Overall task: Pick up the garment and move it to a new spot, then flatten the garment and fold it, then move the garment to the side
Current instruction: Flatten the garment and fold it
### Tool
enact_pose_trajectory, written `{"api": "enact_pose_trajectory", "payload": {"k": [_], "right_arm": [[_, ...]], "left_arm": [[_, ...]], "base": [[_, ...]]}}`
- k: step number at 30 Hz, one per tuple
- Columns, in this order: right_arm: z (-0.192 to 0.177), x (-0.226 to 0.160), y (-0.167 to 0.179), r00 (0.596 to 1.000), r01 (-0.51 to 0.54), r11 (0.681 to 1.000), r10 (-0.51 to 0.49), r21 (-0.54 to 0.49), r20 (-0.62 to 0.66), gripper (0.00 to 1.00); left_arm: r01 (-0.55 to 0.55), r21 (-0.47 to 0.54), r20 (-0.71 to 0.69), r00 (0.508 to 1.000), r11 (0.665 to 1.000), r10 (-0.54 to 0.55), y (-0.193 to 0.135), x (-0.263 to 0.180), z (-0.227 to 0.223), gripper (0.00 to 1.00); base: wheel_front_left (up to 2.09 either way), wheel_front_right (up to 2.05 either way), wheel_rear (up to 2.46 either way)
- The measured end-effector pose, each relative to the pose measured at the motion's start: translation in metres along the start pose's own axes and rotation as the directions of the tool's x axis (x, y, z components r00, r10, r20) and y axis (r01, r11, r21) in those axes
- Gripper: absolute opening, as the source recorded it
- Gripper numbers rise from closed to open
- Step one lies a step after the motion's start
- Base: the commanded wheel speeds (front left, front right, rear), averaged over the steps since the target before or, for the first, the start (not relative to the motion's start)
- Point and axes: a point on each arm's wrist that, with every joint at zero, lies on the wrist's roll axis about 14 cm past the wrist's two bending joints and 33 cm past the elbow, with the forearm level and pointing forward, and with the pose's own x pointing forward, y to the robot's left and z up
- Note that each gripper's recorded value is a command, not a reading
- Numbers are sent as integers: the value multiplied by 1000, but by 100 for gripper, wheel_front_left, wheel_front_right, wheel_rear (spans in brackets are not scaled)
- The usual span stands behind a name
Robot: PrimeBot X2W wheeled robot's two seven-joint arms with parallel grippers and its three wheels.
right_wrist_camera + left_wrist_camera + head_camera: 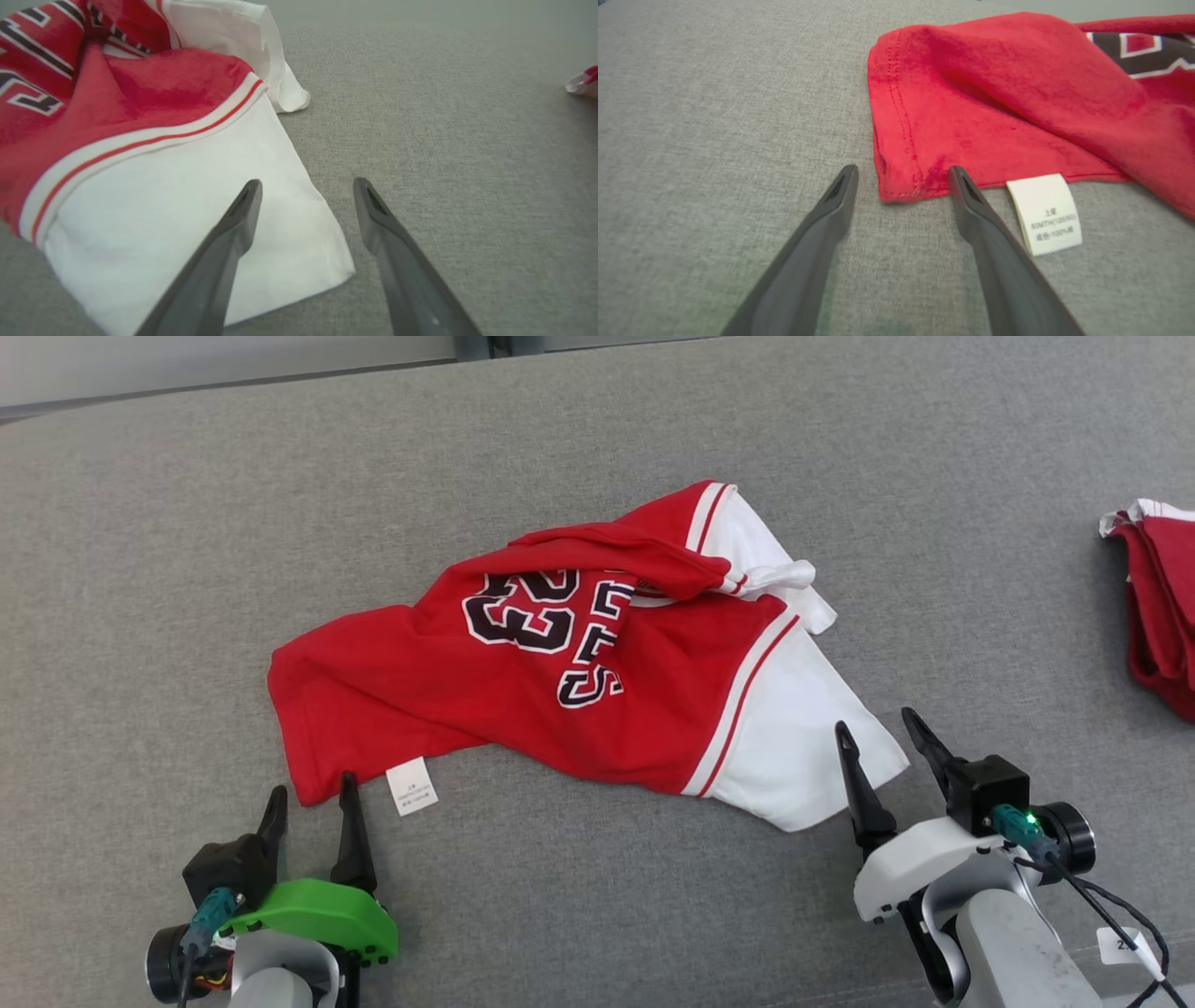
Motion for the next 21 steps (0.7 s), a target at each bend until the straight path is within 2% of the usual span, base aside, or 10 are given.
{"api": "enact_pose_trajectory", "payload": {"k": [1,2,3,4,5,9,19,20,21], "right_arm": [[-2,-1,-3,1000,7,1000,-7,-2,-7,100],[-4,-2,-5,1000,14,1000,-14,-3,-12,100],[-6,-3,-7,1000,19,1000,-19,-2,-17,100],[-7,-4,-8,1000,24,1000,-24,5,-20,100],[-8,-5,-9,999,27,1000,-27,10,-22,100],[-6,-6,-4,1000,15,1000,-15,12,-16,100],[-33,-15,0,995,5,1000,-4,17,-98,100],[-35,-15,1,995,3,1000,-1,18,-104,86],[-37,-14,2,994,1,1000,2,22,-111,0]], "left_arm": [[1,-1,-8,1000,1000,-1,-1,2,-3,100],[3,-3,-10,1000,1000,-3,-1,4,-4,91],[7,-5,-12,1000,1000,-7,-3,6,-4,45],[8,-10,-13,1000,1000,-8,-3,7,-4,27],[8,-12,-12,1000,1000,-9,-3,8,-4,0],[22,-17,-8,1000,1000,-22,-5,8,-3,0],[25,4,-10,1000,1000,-25,-3,0,-4,0],[25,8,-10,1000,1000,-25,-3,0,-4,0],[25,11,-9,1000,1000,-25,-3,-1,-3,0]], "base": [[0,0,0],[0,0,0],[0,0,0],[0,0,0],[0,0,0],[0,0,0],[0,0,0],[0,0,0],[0,0,0]]}}
